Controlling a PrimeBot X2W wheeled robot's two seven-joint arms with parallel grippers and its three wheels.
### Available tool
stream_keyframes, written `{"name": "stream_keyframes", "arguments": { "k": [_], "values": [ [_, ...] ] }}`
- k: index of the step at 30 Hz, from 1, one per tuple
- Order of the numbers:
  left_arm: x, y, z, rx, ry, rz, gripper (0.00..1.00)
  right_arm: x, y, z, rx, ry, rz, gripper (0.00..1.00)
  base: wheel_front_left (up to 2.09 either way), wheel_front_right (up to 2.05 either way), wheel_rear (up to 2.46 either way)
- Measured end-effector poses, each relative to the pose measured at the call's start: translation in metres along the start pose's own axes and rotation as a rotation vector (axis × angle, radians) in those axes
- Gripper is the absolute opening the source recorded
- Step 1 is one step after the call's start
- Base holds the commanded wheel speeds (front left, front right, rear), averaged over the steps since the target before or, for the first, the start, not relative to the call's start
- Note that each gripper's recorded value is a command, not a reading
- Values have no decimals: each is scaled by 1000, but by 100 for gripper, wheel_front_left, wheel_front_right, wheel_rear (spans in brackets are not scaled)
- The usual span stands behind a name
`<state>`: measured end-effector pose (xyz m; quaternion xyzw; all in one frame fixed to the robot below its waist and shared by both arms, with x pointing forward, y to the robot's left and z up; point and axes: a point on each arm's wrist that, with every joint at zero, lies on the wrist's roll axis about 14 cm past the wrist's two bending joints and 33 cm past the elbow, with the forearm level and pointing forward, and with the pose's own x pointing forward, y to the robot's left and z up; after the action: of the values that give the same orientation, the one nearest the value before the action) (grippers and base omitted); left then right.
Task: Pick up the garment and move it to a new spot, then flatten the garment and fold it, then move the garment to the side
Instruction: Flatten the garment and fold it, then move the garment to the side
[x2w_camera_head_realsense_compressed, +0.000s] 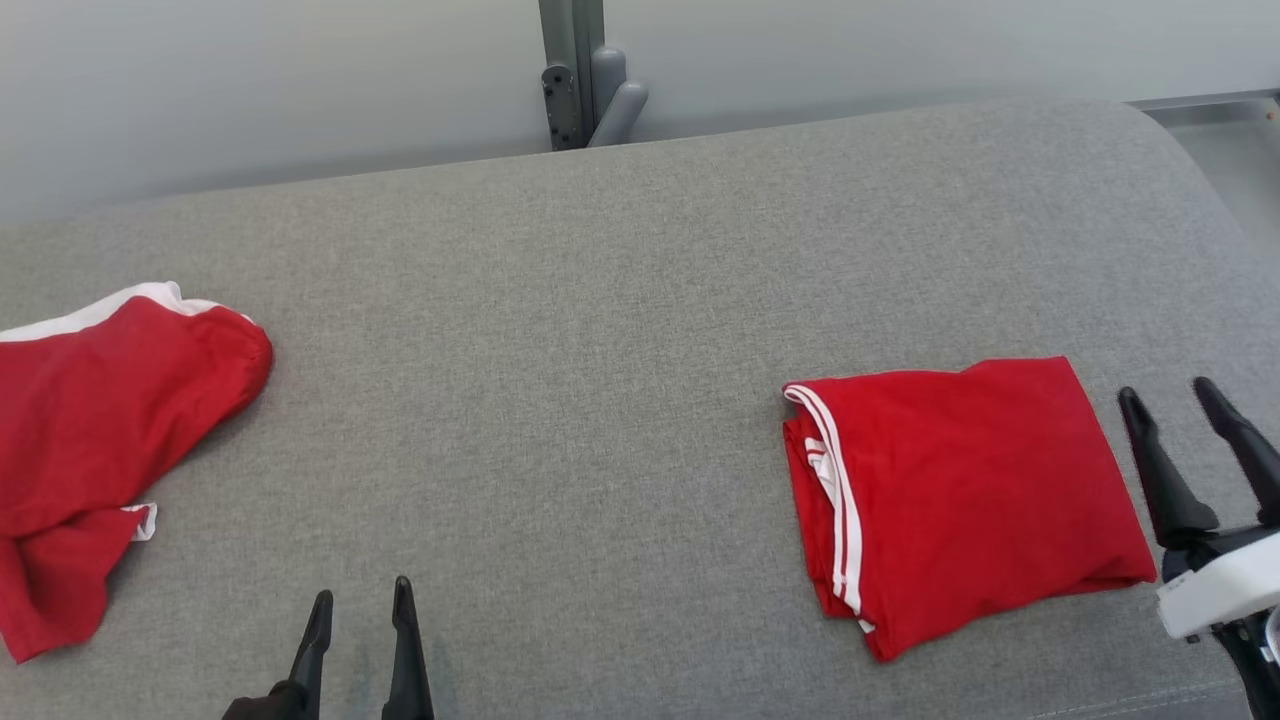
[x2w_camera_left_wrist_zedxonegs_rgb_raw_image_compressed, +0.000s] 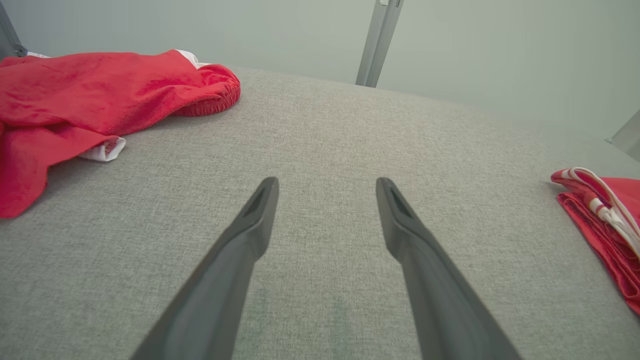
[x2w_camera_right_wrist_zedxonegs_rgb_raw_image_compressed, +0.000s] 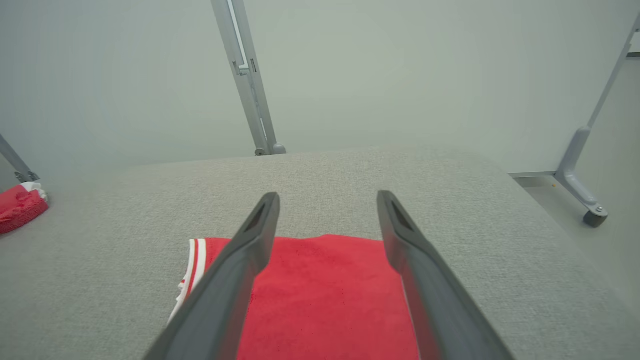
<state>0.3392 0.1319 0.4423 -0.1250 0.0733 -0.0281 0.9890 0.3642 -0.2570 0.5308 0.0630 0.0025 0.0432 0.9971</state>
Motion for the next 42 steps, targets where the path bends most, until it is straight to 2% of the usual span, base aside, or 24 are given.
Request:
{"name": "stream_keyframes", "arguments": {
  "k": [4, 9, 18, 25, 37, 42],
  "values": [
    [-6, -5, 3, -2, -12, -14, 100, -27, -32, 2, -89, -54, -122, 100, 0, 0, 0],
    [-11, -5, 13, 4, -45, -16, 100, -59, -59, -12, -162, -54, -247, 100, 0, 0, 0],
    [-18, 7, 27, 37, -95, 13, 100, -78, -67, -21, -205, -48, -358, 100, 0, 0, 0],
    [-23, 13, 30, 50, -107, 29, 100, -83, -62, -24, -206, -48, -375, 100, 0, 0, 0],
    [-27, 17, 25, 53, -93, 38, 100, -66, -35, -19, -207, -73, -279, 100, 0, 0, 0],
    [-27, 17, 25, 43, -91, 43, 100, -55, -29, -14, -165, -97, -243, 100, 0, 0, 0]
  ]
}}
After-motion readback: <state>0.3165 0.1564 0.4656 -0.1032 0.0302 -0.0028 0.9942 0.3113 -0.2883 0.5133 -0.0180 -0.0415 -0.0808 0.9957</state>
